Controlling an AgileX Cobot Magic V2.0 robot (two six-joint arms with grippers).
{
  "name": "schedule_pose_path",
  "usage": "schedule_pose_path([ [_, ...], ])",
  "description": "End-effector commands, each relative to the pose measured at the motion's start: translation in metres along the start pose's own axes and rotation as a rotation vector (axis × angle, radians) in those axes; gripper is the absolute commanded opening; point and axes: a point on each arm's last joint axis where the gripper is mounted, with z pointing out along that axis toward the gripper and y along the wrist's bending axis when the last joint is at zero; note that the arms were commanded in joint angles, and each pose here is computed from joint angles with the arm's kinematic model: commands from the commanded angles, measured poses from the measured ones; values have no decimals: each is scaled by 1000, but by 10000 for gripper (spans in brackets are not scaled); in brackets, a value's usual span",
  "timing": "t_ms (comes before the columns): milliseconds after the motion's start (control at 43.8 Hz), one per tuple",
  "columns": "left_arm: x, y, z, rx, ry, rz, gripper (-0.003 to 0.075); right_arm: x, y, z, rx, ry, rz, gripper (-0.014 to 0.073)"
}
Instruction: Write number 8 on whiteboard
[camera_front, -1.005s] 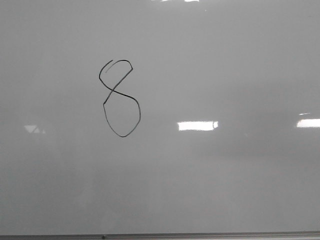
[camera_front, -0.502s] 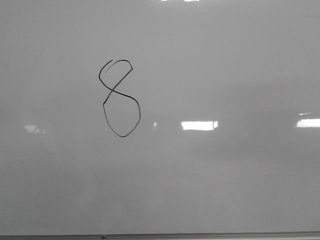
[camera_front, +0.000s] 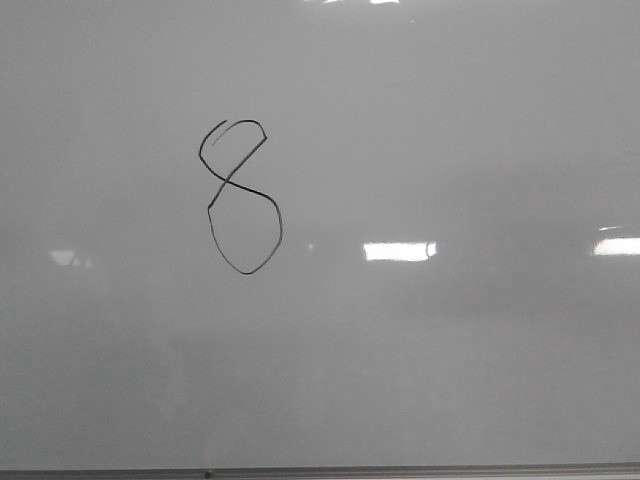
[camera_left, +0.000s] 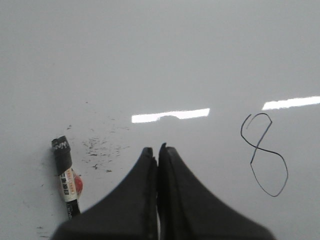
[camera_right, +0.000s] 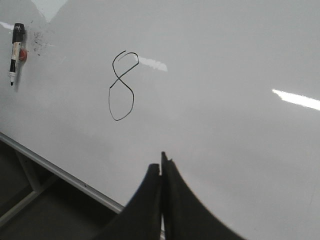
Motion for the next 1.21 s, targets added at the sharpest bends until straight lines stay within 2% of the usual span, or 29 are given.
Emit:
schedule_pose_path([
  [0,1,4,-7,-55,-126,-24,-21,-11,-2,-1,22,-60,27,-71],
  [228,49,11,-14,-178,-130,-25,-21,-11,-2,-1,22,-60,27,-71],
  [411,73,13,-8,-194,-115,-27,-21,-11,-2,-1,20,-58,27,-71],
  [1188,71,13,-8,-194,-133,-25,-21,-11,-2,-1,20,-58,27,-71],
])
